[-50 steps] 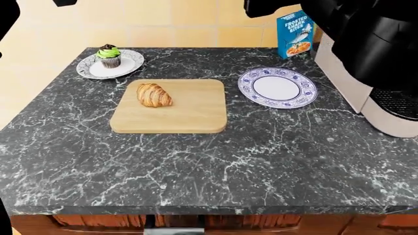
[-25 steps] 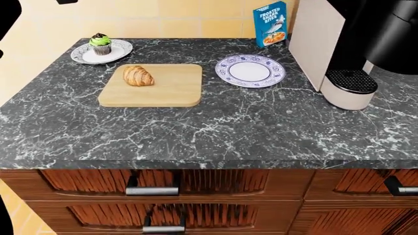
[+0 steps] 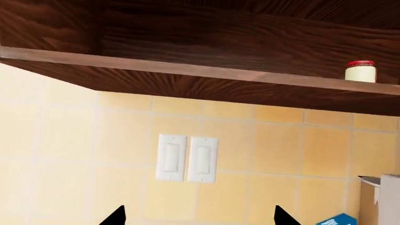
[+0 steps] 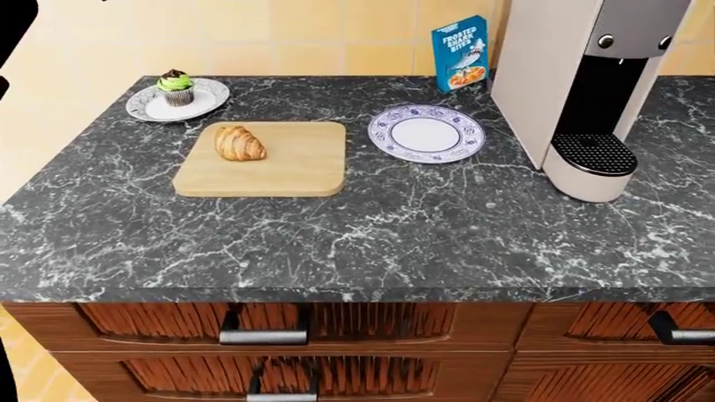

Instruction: From the different types of pastries on the counter, select a croissant and place it on the cutting board. Then retrieve a jar of jam from the cabinet and place it alongside the croissant on the cutting board.

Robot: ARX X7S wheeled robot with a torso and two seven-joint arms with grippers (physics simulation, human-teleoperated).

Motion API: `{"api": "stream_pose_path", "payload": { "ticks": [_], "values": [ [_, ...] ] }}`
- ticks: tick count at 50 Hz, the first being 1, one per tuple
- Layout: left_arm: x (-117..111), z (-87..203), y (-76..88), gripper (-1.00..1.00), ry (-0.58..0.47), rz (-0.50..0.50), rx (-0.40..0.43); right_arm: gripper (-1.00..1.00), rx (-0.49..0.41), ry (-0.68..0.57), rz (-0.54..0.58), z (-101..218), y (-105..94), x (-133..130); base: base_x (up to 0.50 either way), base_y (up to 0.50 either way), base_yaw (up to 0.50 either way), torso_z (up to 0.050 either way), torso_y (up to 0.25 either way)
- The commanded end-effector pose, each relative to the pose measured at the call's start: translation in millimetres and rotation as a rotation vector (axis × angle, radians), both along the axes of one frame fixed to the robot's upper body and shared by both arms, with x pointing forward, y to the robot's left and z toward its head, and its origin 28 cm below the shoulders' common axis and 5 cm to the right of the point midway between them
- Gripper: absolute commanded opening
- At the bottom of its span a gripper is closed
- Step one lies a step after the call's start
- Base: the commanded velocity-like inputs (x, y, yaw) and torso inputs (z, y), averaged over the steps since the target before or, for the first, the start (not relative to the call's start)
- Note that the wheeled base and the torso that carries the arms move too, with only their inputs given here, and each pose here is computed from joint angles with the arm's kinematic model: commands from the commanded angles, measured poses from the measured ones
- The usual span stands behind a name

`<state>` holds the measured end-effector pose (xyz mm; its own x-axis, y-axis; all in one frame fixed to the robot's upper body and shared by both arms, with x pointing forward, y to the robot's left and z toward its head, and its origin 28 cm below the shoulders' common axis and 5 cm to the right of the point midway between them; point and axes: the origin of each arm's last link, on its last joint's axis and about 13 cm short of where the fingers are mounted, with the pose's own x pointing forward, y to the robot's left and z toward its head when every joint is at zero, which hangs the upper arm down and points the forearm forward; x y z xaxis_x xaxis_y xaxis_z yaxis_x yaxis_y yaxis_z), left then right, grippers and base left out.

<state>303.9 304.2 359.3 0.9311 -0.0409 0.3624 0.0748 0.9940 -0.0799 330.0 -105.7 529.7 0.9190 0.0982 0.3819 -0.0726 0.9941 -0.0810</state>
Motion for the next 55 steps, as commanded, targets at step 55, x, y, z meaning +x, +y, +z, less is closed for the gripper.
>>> {"api": "stream_pose_path", "payload": {
  "ticks": [55],
  "values": [
    [15.8, 7.4, 28.8, 1.00, 0.040, -0.002, -0.012, 1.00, -0.009, -0.087, -0.087, 44.9, 2.9, -18.1, 0.00, 0.14, 0.00, 0.021, 0.014]
  ]
}}
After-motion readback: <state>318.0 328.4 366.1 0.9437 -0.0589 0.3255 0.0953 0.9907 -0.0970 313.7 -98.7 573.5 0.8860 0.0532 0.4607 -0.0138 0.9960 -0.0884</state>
